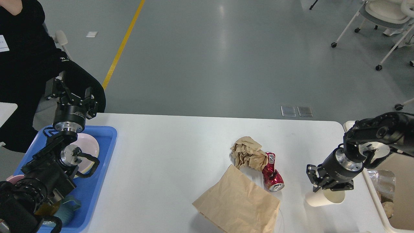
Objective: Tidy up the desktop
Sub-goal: 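Lift the white paper cup and drop it into the white bin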
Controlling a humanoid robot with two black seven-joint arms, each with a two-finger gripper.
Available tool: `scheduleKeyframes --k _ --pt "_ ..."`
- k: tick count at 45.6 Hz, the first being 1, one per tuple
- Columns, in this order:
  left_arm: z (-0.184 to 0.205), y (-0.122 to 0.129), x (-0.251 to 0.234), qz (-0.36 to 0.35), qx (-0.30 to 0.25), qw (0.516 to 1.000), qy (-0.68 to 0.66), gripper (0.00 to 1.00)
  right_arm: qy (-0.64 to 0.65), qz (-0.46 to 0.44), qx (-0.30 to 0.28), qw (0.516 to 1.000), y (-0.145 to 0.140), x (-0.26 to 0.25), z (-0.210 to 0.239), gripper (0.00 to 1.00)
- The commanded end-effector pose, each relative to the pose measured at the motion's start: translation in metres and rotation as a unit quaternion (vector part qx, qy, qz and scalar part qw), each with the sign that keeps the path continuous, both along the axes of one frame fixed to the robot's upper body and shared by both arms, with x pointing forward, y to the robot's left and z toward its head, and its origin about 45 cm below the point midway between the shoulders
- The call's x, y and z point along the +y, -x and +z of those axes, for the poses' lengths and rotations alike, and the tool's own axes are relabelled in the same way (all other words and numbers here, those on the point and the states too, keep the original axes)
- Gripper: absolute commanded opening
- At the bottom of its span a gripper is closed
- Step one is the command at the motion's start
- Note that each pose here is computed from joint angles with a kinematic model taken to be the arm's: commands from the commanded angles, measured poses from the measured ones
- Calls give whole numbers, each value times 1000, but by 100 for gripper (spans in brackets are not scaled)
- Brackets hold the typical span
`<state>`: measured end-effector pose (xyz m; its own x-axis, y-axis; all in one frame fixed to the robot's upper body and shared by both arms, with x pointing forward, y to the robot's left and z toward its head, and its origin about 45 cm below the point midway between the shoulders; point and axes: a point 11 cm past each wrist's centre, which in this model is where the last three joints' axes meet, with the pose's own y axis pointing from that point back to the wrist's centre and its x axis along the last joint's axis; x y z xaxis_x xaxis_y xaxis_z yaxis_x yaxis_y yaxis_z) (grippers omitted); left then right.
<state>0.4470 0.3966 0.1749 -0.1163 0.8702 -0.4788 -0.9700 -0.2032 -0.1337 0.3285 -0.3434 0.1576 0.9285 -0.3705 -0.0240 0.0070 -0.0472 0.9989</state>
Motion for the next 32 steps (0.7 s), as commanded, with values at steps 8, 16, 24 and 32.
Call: scheduleKeyframes --k 8,16,24,32 --pt "0 0 0 0 0 1000 0 96 -19 13 -101 995 -60 6 109 0" --pt "0 0 0 0 0 1000 0 96 -32 11 -185 982 -85 4 190 0" --pt "0 0 0 0 0 1000 0 96 -35 -1 -215 976 -91 -6 212 0" --pt "0 0 0 0 -1 1000 0 96 -17 -29 -227 973 -95 -30 207 0"
